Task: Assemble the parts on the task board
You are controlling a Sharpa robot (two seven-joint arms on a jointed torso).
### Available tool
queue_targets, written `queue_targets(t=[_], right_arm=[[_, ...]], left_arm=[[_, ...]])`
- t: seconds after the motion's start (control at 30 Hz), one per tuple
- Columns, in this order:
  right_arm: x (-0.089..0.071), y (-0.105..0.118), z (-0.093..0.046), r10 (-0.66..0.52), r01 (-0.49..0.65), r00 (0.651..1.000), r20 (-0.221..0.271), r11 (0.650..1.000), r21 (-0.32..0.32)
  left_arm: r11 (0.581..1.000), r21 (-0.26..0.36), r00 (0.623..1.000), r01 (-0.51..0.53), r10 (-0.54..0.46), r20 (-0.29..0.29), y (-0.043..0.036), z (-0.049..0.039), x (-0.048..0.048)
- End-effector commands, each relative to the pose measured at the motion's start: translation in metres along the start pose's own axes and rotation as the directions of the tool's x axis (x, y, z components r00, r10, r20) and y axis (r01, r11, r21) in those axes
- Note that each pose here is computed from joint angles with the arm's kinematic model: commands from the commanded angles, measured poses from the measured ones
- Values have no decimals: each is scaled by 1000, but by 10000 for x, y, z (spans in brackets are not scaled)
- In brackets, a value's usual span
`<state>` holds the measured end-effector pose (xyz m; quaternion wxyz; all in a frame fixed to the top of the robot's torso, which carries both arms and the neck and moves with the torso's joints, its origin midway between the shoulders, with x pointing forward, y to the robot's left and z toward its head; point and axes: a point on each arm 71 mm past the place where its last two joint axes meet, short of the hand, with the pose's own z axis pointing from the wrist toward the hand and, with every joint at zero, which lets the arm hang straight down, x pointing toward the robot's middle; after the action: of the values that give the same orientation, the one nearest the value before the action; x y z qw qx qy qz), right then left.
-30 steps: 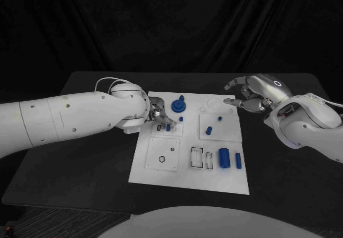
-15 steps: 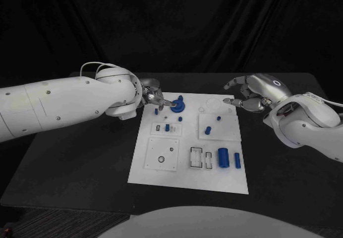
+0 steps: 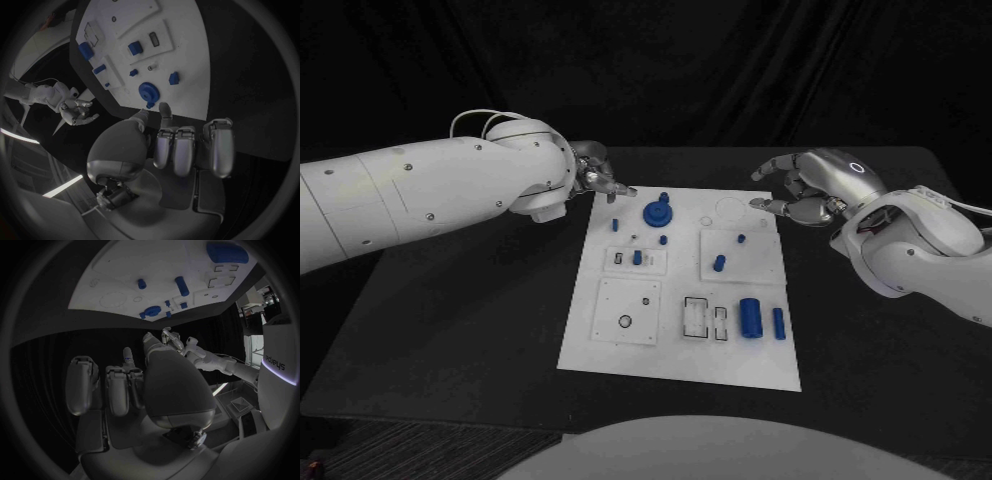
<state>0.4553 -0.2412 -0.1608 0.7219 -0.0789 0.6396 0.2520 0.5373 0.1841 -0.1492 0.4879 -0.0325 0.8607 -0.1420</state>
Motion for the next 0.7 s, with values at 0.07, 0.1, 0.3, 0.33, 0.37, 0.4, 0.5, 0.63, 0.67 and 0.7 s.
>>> queue_targets(t=[0.07,0.1,0.3,0.33,0.37,0.4,0.5,0.63,0.67,0.7], right_arm=[[21,-11,-9,-3,3,1000,-13,1000,11],[22,-11,-9,-3,3,1000,-14,1000,11],[28,-12,-11,-3,3,1000,-19,1000,10],[29,-10,-11,-3,3,1000,-19,1000,10],[30,-8,-10,-3,3,1000,-20,1000,9],[31,-7,-10,-3,3,1000,-20,1000,9],[32,-5,-11,-3,3,1000,-22,1000,9],[31,-5,-17,-2,2,1000,-24,1000,10],[30,-4,-19,-2,2,1000,-23,1000,9],[29,-3,-20,-1,1,1000,-22,1000,9]], left_arm=[[1000,-18,999,-15,14,-43,50,58,19],[1000,-25,999,-16,15,-47,65,69,24],[999,-52,998,-18,14,-64,132,133,63],[998,-55,998,-18,14,-67,139,142,69],[998,-58,997,-19,15,-70,147,152,77],[998,-60,997,-19,15,-73,153,159,84],[998,-63,997,-21,15,-81,165,176,108],[998,-64,995,-22,16,-94,177,191,150],[998,-65,995,-23,16,-97,181,193,160],[998,-65,995,-23,17,-101,184,194,171]])
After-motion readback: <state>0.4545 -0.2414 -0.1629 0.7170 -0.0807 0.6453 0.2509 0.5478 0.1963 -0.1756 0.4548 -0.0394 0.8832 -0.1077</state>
